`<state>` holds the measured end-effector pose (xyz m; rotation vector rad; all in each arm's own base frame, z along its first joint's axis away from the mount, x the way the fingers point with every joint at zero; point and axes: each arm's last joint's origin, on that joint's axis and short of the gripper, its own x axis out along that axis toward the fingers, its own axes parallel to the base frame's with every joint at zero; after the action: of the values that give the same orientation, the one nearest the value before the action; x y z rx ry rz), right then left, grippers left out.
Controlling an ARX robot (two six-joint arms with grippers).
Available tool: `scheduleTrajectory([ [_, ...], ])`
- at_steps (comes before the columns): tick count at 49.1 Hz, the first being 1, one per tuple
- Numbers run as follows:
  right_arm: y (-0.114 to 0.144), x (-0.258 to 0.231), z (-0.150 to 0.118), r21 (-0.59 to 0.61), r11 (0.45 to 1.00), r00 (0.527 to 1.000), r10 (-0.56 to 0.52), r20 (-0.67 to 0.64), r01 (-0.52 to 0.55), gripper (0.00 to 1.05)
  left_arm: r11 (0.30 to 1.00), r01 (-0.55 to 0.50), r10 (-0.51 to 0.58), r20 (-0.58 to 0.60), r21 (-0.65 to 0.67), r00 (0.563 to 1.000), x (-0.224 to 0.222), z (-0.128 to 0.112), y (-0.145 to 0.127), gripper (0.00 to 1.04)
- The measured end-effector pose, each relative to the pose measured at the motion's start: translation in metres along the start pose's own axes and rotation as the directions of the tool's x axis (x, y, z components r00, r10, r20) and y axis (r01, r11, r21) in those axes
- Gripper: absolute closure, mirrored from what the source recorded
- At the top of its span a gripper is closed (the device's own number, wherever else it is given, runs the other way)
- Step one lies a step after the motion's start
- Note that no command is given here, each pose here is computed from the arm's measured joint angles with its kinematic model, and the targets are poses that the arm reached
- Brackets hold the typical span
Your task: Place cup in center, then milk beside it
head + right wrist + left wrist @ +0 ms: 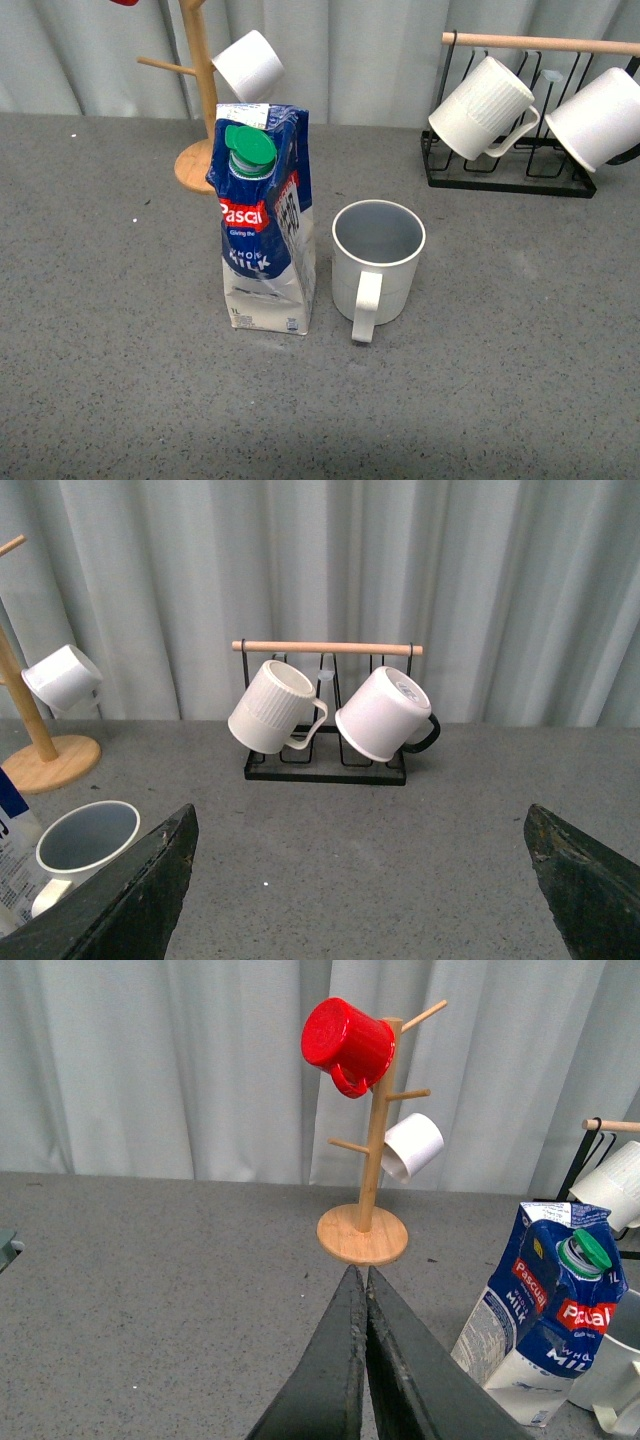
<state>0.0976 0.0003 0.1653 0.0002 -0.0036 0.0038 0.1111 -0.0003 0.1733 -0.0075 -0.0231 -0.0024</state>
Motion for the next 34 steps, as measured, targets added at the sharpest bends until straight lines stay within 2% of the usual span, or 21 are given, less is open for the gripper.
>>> scheduleTrajectory([
  [9, 0.0, 0.0, 0.0, 0.0, 1.0, 1.0, 0.0, 0.0, 0.0, 0.09, 1.0, 0.0, 0.0, -0.001, 0.0, 1.0, -0.003, 0.0, 0.0, 1.01],
  [12, 0.0, 0.0, 0.0, 0.0, 1.0, 1.0, 0.0, 0.0, 0.0, 0.09, 1.0, 0.0, 0.0, -0.034, 0.0, 0.999, -0.01, -0.005, 0.0, 1.01],
  [18, 0.0, 0.0, 0.0, 0.0, 1.0, 1.0, 0.0, 0.0, 0.0, 0.09, 1.0, 0.0, 0.0, -0.007, 0.0, 1.0, -0.014, -0.003, 0.0, 1.01],
  [19, 0.0, 0.0, 0.0, 0.0, 1.0, 1.0, 0.0, 0.0, 0.0, 0.09, 1.0, 0.0, 0.0, -0.007, 0.0, 1.0, -0.014, -0.003, 0.0, 0.98],
  [34, 0.0, 0.0, 0.0, 0.0, 1.0, 1.0, 0.0, 0.0, 0.0, 0.09, 1.0, 0.0, 0.0, -0.008, 0.0, 1.0, -0.014, -0.003, 0.0, 0.29],
])
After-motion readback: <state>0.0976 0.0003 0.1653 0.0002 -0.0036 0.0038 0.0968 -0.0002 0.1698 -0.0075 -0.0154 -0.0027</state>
